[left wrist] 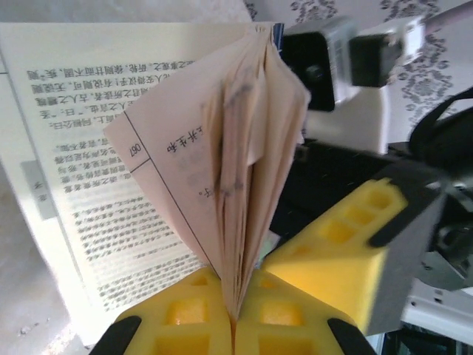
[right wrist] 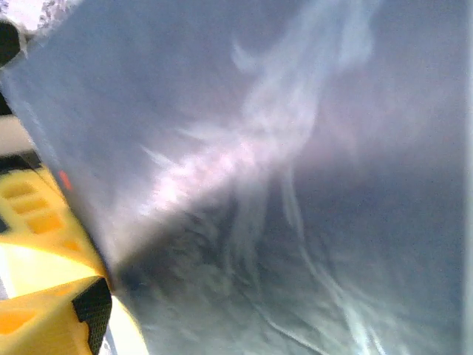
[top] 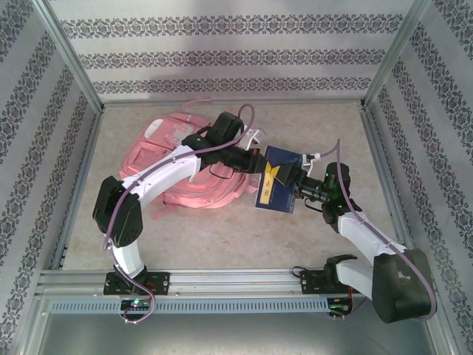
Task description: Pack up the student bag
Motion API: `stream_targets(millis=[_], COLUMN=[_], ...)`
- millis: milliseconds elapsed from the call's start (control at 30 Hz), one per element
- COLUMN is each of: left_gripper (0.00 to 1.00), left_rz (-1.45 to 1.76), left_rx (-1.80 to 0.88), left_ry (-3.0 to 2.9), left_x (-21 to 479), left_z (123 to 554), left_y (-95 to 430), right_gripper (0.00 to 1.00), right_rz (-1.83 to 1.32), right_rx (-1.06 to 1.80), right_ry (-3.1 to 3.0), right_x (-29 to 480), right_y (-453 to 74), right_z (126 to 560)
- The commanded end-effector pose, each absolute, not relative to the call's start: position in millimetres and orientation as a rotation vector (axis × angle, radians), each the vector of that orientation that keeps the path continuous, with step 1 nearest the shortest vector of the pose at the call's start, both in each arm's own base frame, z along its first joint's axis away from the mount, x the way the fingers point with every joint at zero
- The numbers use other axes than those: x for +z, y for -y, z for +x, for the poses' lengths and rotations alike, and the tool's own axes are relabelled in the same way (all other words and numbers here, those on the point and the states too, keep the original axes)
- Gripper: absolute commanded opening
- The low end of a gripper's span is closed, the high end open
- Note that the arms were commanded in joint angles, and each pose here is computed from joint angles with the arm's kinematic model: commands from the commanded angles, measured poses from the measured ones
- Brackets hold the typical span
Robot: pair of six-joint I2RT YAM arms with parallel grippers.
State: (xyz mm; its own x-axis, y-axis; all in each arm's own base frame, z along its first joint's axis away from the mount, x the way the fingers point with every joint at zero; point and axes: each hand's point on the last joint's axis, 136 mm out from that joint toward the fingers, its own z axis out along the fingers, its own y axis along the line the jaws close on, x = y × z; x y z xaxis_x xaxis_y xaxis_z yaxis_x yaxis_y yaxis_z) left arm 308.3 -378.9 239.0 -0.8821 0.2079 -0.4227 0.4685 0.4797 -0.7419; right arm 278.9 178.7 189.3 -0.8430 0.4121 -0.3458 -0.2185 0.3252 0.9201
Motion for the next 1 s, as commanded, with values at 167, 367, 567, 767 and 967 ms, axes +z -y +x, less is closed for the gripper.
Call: stream_targets(millis=[167,367,567,767,967], left_gripper=[0.00,0.00,0.00,0.63,0.78], left_rz=[0.611,0.567,0.554,0.428,0.386], left_rx=[-1.284,-1.285,-1.283,-1.132,-1.335], left_ry=[-2.361,-2.367,-2.390,-2.430,-2.369], left_x=[271.1,267.2,261.8,260.0,265.2], left_z=[301.0,298.4,292.9,292.6,285.1], left_y=[347.0,332.0,327.9,293.4,305.3], right_gripper=[0.78,0.49,0.03,0.00,0.00], right_rz=[0.041,-0.025,-0.106,-0.139,-0.257], right_rx=[1.549,1.586,1.596,1.587,1.678], right_ry=[-1.972,-1.944,-1.938,-1.920,-1.838], right_x=[228.0,239.2,249.0,259.3,286.7], right_y=[-187.8,-197.1,-209.9,-206.5,-217.2], right_z=[267.3,257.3,247.4,236.3,213.3])
